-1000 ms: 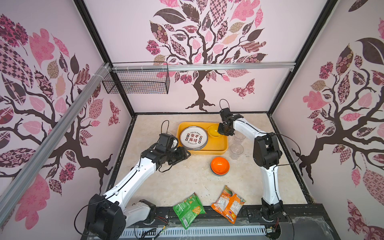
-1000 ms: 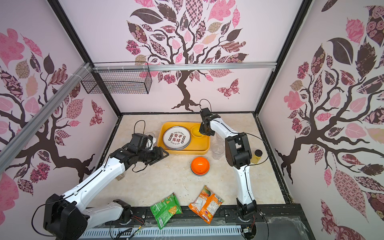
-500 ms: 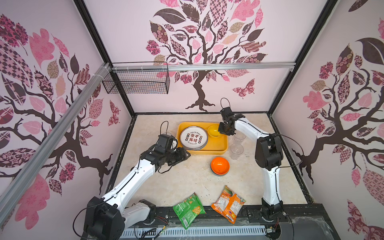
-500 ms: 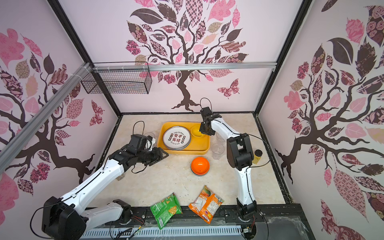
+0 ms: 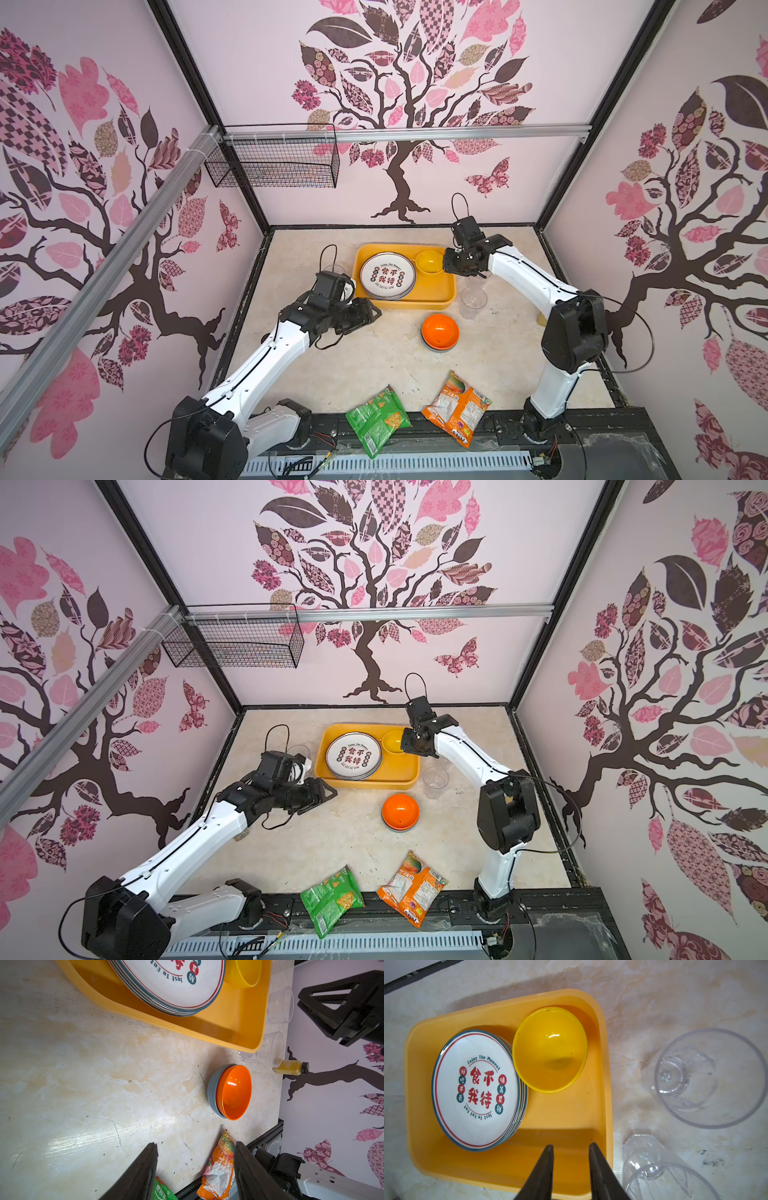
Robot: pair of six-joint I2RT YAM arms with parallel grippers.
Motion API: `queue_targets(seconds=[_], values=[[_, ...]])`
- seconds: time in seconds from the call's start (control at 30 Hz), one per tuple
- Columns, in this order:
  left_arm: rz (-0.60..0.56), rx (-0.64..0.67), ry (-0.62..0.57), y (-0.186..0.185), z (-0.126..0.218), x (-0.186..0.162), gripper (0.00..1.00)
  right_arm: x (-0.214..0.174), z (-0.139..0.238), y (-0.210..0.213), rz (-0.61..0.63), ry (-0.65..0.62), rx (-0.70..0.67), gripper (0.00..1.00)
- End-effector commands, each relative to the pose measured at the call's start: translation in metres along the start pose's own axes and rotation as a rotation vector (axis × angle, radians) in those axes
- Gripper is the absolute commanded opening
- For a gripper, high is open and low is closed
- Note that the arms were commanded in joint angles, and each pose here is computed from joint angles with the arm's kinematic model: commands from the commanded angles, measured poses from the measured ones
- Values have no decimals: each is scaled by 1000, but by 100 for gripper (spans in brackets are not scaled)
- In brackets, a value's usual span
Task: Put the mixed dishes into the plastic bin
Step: 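Open the right gripper and raise it from the yellow bowl, then move the right gripper to the orange bowl rim on the stack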
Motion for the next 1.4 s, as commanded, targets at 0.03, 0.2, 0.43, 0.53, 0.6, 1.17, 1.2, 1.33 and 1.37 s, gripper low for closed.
queue_targets(seconds=[0.03, 0.2, 0.43, 0.53, 0.6, 1.17, 1.2, 1.33, 1.37], values=[[-40, -29, 27, 1, 0, -9, 62, -11, 36, -3, 34, -22, 64, 34], [-96, -53, 44, -8, 0, -12, 62, -38, 51, -21, 56, 13, 82, 34], [-153, -96, 88, -22, -15, -16, 62, -74, 64, -57, 77, 75, 36, 35], [-171, -105, 112, -28, -23, -19, 61, -89, 66, -70, 73, 98, 20, 35], [-180, -109, 124, -31, -27, -19, 61, -96, 66, -78, 67, 115, 12, 35], [-233, -113, 167, -39, -41, -25, 61, -138, 40, -82, 68, 223, -15, 39], [-236, -116, 165, -40, -41, -26, 61, -139, 38, -82, 69, 226, -17, 39], [-244, -114, 162, -40, -41, -26, 61, -144, 30, -83, 69, 245, -35, 39], [-241, -111, 161, -40, -42, -26, 61, -145, 28, -84, 69, 252, -40, 39]])
Point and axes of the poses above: each gripper's point midway between its finger pads, its own z axis back along the fingers, its own y axis along the line the jaws close on, x = y × z, the point moved 8 cm from there along z, back along the fingers, and after that the axes turned 12 degrees about -z, right-handed, at the moved point
